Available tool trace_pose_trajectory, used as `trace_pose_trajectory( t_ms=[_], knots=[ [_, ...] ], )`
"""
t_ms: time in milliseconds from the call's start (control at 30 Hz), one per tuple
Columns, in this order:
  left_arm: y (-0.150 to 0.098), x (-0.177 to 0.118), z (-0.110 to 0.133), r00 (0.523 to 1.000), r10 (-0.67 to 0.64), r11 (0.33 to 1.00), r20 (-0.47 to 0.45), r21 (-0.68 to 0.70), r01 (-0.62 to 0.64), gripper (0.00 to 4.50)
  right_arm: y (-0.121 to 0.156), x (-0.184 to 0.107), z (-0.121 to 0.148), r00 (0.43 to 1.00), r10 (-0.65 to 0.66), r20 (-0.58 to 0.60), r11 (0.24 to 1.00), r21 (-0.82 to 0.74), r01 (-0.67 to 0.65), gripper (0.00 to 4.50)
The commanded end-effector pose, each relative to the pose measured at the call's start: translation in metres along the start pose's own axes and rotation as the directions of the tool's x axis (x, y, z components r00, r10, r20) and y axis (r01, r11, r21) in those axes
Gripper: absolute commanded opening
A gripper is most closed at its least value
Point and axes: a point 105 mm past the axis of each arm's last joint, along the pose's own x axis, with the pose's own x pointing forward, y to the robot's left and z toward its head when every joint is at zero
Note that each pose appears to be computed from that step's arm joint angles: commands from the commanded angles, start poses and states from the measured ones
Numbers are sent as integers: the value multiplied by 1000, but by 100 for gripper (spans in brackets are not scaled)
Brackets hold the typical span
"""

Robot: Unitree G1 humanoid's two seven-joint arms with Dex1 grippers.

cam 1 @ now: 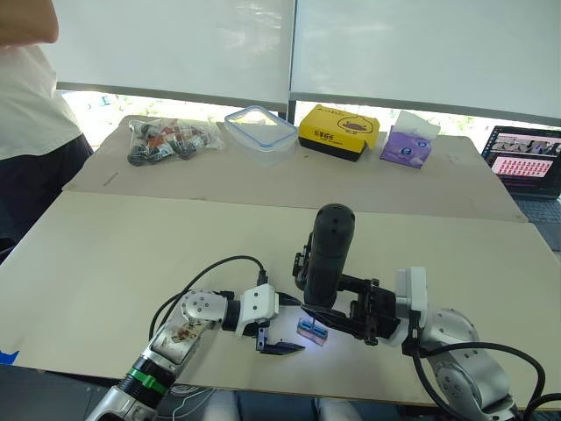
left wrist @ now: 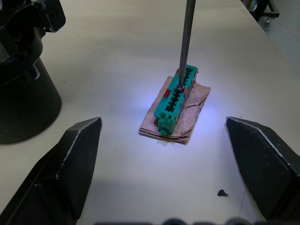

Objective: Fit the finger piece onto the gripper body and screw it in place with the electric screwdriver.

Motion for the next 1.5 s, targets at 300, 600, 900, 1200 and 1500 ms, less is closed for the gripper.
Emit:
trace_pose_trajectory(
  t_ms=[300,600,900,1200,1500],
  knots=[
    [-11,3,-25,998,-30,996,-62,-82,25,445,2,3,-4,1000,-11,-5,1000,-21,11,192],
    [-5,0,-21,999,1,996,-42,-85,-4,445,1,3,3,1000,-8,23,1000,-26,8,192],
    [2,-11,-12,999,15,996,30,-86,-13,445,-3,4,21,997,10,79,1000,-28,-8,192],
    [4,-35,6,988,44,998,149,-42,-39,445,-6,10,43,992,16,124,999,-47,-10,192],
    [4,-91,34,954,106,994,282,-58,-94,445,-13,0,69,993,-9,116,995,-100,20,192]
  ],
)
